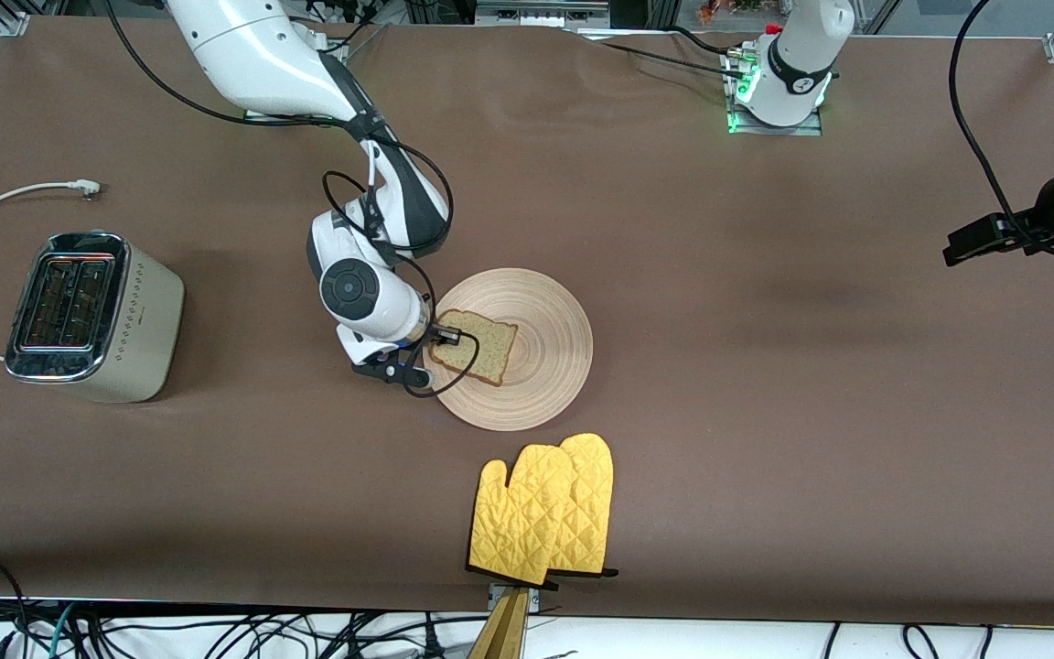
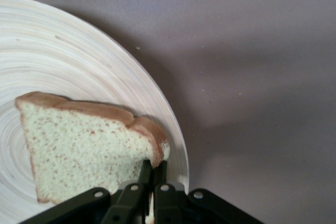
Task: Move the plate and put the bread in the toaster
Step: 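Grasp the bread slice's crust edge with the right gripper, then lift the bread with the right gripper and carry it to the toaster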
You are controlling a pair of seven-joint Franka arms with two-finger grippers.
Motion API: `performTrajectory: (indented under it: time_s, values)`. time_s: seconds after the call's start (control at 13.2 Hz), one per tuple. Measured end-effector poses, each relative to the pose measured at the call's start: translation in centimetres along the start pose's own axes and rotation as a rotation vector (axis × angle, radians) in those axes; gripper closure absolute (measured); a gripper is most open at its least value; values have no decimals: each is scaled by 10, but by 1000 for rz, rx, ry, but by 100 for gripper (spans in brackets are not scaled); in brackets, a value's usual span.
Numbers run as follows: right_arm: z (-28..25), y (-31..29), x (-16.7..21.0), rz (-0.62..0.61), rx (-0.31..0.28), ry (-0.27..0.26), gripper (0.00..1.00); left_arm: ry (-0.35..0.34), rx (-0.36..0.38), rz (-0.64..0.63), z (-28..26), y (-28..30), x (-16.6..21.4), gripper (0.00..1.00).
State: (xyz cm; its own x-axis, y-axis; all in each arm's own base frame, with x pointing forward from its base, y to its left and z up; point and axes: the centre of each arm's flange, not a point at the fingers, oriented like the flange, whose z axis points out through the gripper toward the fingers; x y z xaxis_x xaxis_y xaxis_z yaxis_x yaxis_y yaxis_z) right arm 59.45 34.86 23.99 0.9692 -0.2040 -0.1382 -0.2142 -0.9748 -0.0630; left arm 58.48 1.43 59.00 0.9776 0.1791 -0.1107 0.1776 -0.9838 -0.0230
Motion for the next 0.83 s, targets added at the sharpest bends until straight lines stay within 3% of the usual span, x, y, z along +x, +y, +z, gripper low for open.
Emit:
performTrajectory:
  time_s: [0.3,0.53,0.83]
  values:
    - [-52,4,4,-10,-32,-3,96,-4,1,0,2,0,1,0]
    - [-113,22,11,-35,-156,-16,96,-7,1,0,4,0,2,0]
    - [-192,74,25,-72,-268,-91,96,-7,1,-1,4,0,2,0]
